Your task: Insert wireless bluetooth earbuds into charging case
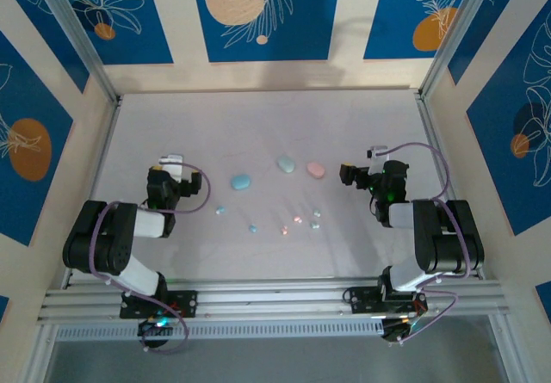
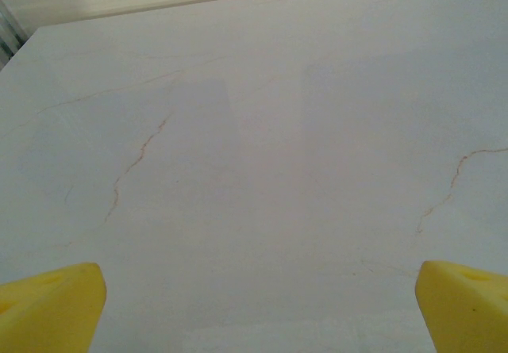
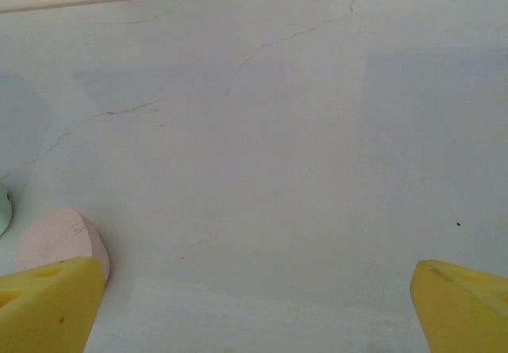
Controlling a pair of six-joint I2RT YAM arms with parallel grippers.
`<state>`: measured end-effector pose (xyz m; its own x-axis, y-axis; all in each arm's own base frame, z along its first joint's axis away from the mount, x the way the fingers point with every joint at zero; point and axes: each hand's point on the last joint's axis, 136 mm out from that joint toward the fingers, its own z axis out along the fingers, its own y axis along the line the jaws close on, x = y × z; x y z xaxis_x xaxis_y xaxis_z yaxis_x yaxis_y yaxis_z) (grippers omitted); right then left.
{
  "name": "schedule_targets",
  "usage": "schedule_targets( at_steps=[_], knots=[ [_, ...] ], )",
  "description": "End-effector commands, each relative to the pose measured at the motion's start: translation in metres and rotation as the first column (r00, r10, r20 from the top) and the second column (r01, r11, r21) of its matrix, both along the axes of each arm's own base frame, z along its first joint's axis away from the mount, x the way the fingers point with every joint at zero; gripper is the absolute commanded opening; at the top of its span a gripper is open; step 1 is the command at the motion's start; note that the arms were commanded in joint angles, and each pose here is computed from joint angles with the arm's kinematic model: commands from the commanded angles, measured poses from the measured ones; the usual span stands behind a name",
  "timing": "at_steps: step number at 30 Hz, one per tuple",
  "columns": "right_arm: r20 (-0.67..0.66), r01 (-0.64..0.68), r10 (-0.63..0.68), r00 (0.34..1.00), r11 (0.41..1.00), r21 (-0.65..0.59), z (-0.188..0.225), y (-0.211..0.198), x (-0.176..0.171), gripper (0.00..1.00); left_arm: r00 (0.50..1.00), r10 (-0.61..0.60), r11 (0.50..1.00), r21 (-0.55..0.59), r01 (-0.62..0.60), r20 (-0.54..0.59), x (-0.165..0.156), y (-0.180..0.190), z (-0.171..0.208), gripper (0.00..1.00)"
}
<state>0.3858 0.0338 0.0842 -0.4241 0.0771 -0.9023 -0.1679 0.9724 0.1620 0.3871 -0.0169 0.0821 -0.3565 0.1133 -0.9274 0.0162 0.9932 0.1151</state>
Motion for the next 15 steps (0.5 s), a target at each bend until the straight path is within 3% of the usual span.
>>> schedule_targets(
  at_steps=[1,11,15],
  knots=[
    [0.033,-0.007,0.007,0.999,1.000,0.007,0.011,0.000,0.010,0.99,0.999,-0.007,1.000,0.004,0.007,0.036,0.008,-0.003,0.011,1.00],
    [0.034,-0.008,0.008,0.999,1.000,0.007,0.011,-0.001,0.010,0.99,0.999,0.013,1.000,0.005,-0.013,0.043,0.008,0.001,0.012,1.00],
    [0.023,0.002,-0.001,1.000,1.000,-0.025,0.017,0.002,0.011,1.00,0.991,0.097,0.995,-0.008,-0.097,0.095,-0.003,0.015,0.027,1.00]
  ],
)
